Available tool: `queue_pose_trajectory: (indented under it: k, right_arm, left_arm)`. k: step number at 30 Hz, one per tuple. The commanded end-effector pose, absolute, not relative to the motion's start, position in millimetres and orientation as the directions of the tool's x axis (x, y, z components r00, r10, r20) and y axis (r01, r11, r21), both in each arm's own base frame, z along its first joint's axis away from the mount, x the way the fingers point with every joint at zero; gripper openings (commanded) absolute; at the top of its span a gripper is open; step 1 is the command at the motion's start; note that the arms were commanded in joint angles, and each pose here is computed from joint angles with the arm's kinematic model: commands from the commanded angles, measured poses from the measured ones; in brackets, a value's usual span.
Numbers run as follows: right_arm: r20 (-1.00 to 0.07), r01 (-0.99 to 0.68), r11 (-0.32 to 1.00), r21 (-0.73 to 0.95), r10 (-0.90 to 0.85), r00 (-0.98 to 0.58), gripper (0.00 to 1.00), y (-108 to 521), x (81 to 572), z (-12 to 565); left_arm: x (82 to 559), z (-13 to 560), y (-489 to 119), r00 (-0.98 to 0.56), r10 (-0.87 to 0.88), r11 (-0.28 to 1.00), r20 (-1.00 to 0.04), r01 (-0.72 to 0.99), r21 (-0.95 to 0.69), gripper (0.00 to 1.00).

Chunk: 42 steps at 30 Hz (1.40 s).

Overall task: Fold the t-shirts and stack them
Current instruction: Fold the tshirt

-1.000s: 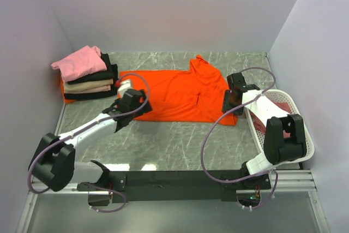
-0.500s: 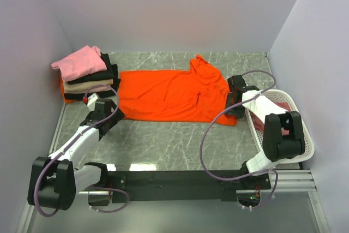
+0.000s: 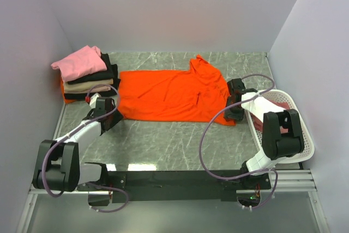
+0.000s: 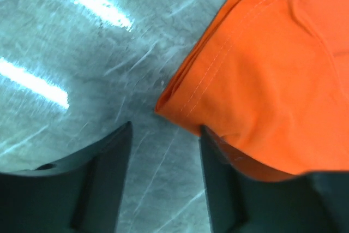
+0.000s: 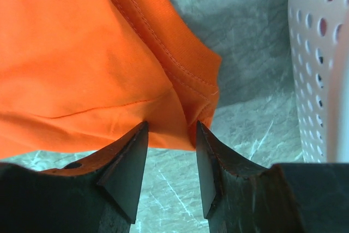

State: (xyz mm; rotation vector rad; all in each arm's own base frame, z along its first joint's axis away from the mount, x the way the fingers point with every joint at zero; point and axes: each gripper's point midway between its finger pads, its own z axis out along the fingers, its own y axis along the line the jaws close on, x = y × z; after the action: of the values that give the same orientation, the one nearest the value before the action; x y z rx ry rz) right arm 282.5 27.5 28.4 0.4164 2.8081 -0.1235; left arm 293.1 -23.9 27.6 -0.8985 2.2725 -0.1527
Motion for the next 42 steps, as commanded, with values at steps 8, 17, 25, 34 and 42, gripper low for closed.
queue_pose_trajectory:
  k: [8,17,25,34,42]
  right_arm:
    - [-0.309,0.319,0.947,-0.017,0.299,-0.903,0.45,27,283,22]
    - [-0.300,0.324,0.946,-0.018,0.304,-0.904,0.40,27,280,19]
    - [-0.305,0.337,0.940,-0.059,0.304,-0.902,0.00,20,278,22]
    - [-0.339,0.368,0.922,-0.124,0.309,-0.889,0.00,6,280,34]
    - [-0.322,0.359,0.920,-0.156,0.296,-0.899,0.01,3,279,32]
  left_arm:
    - [309,29,-17,-0.520,-0.643,0.749,-0.562,-0.582,-0.318,0.32]
    - [320,30,-5,-0.519,-0.631,0.752,-0.576,-0.592,-0.290,0.05]
    - [322,42,11,-0.462,-0.656,0.720,-0.597,-0.620,-0.311,0.01]
    - [321,46,25,-0.424,-0.669,0.693,-0.610,-0.653,-0.306,0.01]
    - [320,47,25,-0.424,-0.677,0.691,-0.602,-0.647,-0.321,0.06]
